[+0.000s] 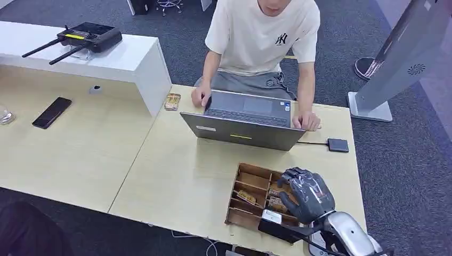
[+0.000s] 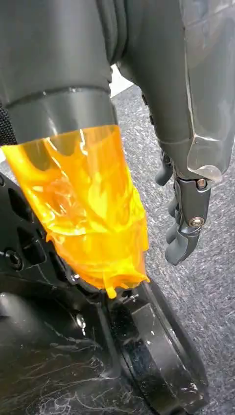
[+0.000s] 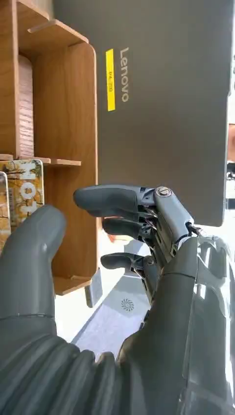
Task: Pass the card to the sensor for recognition and then transmit it.
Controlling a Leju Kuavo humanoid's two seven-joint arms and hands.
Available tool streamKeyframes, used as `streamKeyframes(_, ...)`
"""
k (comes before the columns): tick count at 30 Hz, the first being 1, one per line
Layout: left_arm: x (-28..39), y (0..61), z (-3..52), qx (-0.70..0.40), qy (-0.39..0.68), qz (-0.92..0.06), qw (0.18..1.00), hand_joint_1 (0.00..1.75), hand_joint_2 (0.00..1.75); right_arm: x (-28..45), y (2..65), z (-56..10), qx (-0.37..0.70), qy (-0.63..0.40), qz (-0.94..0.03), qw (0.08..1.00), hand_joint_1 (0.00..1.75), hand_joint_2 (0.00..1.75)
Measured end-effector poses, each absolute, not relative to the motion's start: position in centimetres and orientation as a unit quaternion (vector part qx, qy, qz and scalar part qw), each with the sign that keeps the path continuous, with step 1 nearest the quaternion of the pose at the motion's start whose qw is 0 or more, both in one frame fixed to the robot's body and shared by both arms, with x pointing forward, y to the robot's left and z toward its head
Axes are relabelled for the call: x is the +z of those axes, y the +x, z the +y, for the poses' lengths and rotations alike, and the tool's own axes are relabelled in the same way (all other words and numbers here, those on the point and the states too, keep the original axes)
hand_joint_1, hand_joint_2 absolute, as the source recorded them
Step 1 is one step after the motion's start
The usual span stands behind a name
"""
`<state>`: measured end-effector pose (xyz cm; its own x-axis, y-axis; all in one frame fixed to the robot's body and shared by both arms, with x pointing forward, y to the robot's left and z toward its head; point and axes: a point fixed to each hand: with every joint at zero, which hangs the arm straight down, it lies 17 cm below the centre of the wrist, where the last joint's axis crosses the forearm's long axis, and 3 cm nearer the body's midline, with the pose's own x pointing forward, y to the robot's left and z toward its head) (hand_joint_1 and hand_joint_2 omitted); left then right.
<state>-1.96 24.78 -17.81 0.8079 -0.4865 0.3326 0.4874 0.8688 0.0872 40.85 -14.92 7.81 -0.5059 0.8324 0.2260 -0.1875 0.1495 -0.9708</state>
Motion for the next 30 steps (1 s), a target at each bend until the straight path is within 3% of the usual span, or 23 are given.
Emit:
streamKeyframes(1, -17.8, -2.0, 24.8, -0.254, -0.002, -0.174, 0.951, 0.0, 0.0, 7.7, 40.8, -14.9, 0.601, -0.256, -0.627, 0.426, 0.89, 1.75)
streamKeyframes(4, -17.8, -2.1, 24.8, -0.251, -0.002, -0.171, 0.953, 0.0, 0.0, 7.5, 40.6, -14.7, 0.602, -0.252, -0.626, 0.427, 0.96, 1.75)
streamKeyframes(16, -17.9, -2.2, 24.9, -0.248, -0.002, -0.167, 0.954, 0.0, 0.0, 6.9, 40.2, -14.5, 0.608, -0.241, -0.621, 0.432, 0.91, 1.75)
streamKeyframes(30, -17.9, -2.3, 24.9, -0.244, -0.002, -0.164, 0.956, 0.0, 0.0, 6.4, 40.0, -14.3, 0.612, -0.237, -0.617, 0.434, 1.05, 1.75)
